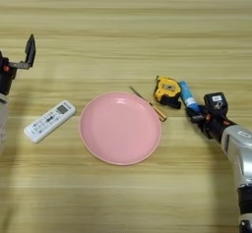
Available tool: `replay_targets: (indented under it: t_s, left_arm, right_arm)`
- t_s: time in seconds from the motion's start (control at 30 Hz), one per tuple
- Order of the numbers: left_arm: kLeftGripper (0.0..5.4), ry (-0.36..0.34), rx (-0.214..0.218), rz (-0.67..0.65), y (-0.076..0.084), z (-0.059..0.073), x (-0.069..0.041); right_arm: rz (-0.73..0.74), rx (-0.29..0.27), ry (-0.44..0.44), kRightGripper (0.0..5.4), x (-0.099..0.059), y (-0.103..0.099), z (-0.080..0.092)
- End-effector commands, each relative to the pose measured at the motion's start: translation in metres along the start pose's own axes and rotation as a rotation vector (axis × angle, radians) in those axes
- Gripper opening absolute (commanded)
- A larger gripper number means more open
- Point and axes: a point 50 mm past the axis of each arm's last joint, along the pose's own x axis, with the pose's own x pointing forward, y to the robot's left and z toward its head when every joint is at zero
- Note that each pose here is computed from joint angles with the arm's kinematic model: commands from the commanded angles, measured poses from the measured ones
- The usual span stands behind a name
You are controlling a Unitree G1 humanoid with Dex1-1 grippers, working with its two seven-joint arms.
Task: Move the objects on the table
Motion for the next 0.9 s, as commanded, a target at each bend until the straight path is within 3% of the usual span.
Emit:
replay_targets:
  t_s: [0.03, 0.23, 0.67, 0.77, 0.9]
  left_arm:
    - [5.4, -0.007, 0.014, -0.013, 0.0, 0.001, 0.003]
    - [5.4, -0.007, 0.013, -0.015, 0.0, 0.001, 0.003]
    - [5.4, -0.011, 0.01, -0.017, -0.002, 0.002, 0.004]
    - [5.4, -0.013, 0.01, -0.018, -0.002, 0.002, 0.004]
    - [5.4, -0.016, 0.012, -0.019, -0.003, 0.003, 0.004]
  right_arm:
    - [-0.003, 0.016, -0.006, 1.43, 0.001, 0.001, -0.001]
    - [-0.022, 0.021, -0.091, 2.26, 0.0, 0.0, 0.012]
    - [-0.003, 0.021, -0.513, 3.61, -0.022, 0.009, 0.077]
    - [0.023, 0.018, -0.562, 3.92, -0.025, 0.013, 0.083]
    - [0.084, -0.026, -0.596, 4.26, -0.028, 0.026, 0.087]
